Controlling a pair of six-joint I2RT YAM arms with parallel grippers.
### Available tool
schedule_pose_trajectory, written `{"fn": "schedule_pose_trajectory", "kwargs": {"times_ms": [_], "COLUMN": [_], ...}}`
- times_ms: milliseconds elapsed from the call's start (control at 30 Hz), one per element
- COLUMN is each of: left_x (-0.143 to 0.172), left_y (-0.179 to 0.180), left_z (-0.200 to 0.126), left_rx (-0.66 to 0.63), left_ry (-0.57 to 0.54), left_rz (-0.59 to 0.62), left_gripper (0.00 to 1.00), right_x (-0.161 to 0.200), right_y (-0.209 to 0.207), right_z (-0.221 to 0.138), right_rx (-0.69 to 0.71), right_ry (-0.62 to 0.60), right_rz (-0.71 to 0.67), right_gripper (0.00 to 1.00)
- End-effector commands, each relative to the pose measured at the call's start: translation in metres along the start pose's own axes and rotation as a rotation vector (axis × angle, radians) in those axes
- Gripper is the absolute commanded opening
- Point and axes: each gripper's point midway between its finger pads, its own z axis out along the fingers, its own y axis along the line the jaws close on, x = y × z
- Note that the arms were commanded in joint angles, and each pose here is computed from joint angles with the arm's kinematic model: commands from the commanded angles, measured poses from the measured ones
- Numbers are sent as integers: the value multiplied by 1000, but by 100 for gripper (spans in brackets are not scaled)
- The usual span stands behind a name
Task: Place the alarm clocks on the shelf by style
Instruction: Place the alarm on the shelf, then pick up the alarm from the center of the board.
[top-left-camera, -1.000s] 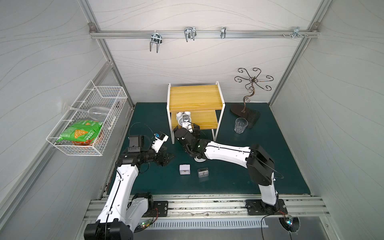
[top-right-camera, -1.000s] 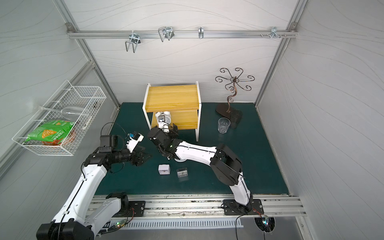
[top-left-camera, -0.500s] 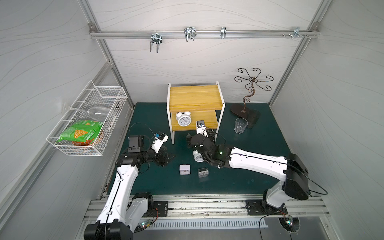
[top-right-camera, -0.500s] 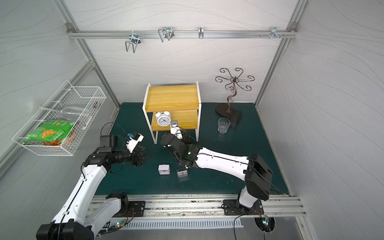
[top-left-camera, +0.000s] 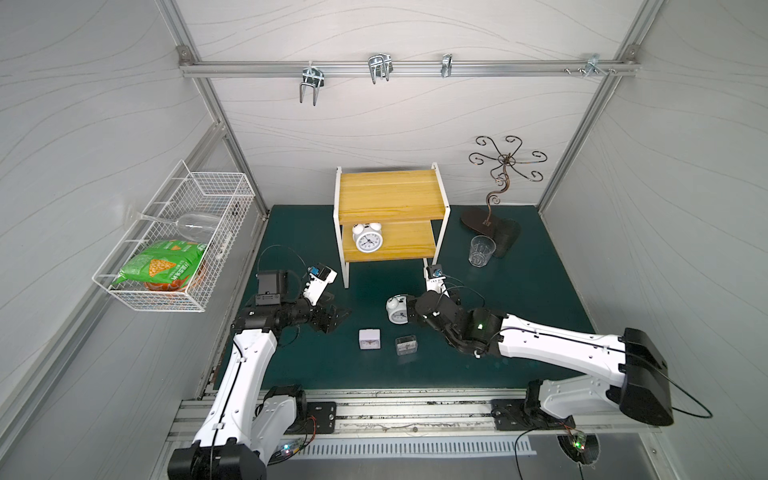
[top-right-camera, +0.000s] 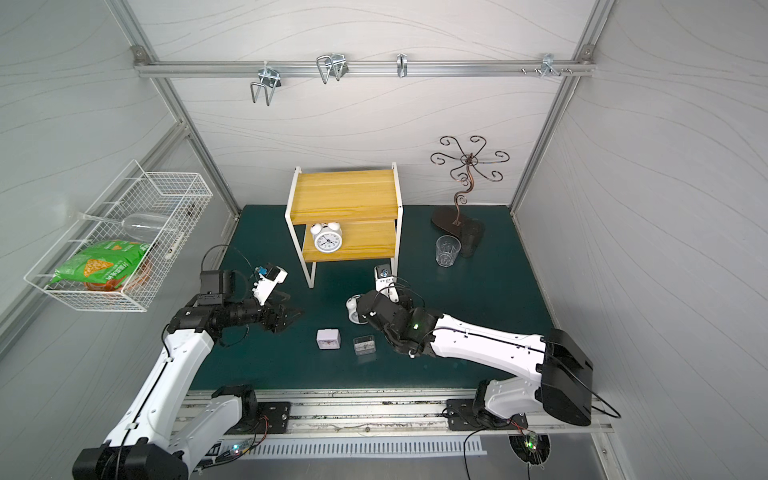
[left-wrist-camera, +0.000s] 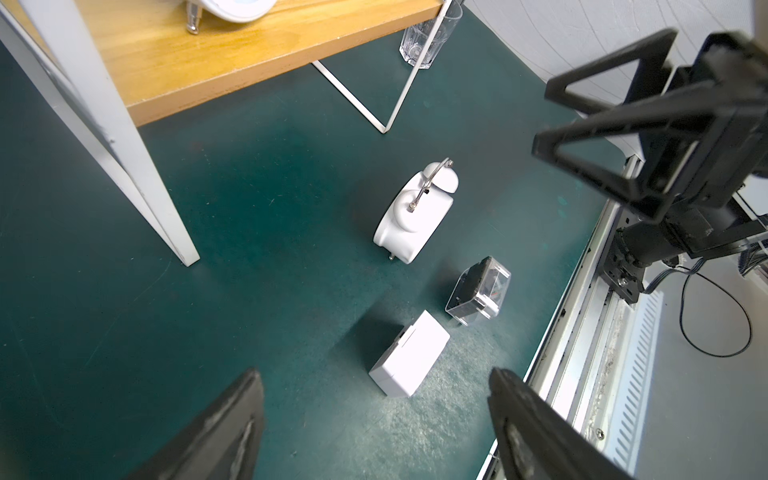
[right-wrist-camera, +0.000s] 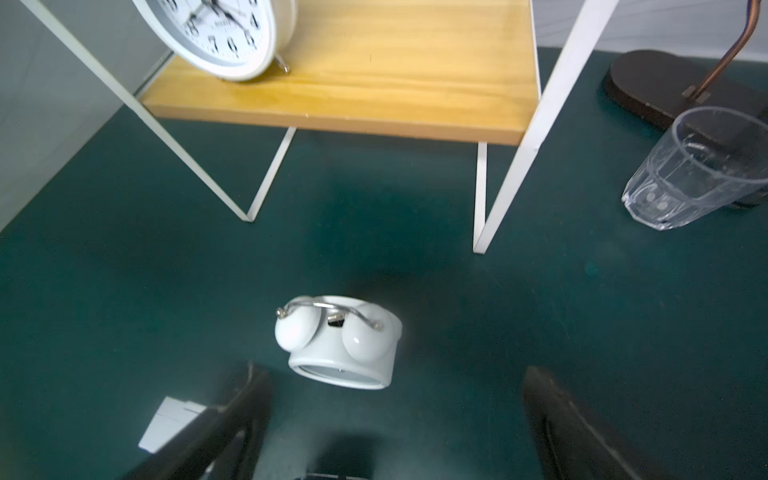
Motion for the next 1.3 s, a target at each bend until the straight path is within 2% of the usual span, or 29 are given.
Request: {"fn": "schedule_pose_trajectory", "kwargs": {"times_ms": [0,200,400,833,1267], "left_x": [-5,-3,-3,-3,-3], "left_y": [-2,-3,-2,-3,-2], "left_z": [-1,0,0,0,0], "left_rx": [21,23,24,25,22], "left_ry": [-29,-22,-21,-22,-20], "left_rz": [23,17,13,12,12], "left_gripper": [87,87,87,87,88], "right_x": [11,21,27,63,66], "right_y": [7,23,40,45,54], "right_z": [-2,11,19,54,71], "right_rx": [-44,-63,-42,0,1], "right_ry": [43,61,-21,72,50], "right_rz": [35,46,-1,-2,25], "right_gripper": [99,99,99,99,99]}}
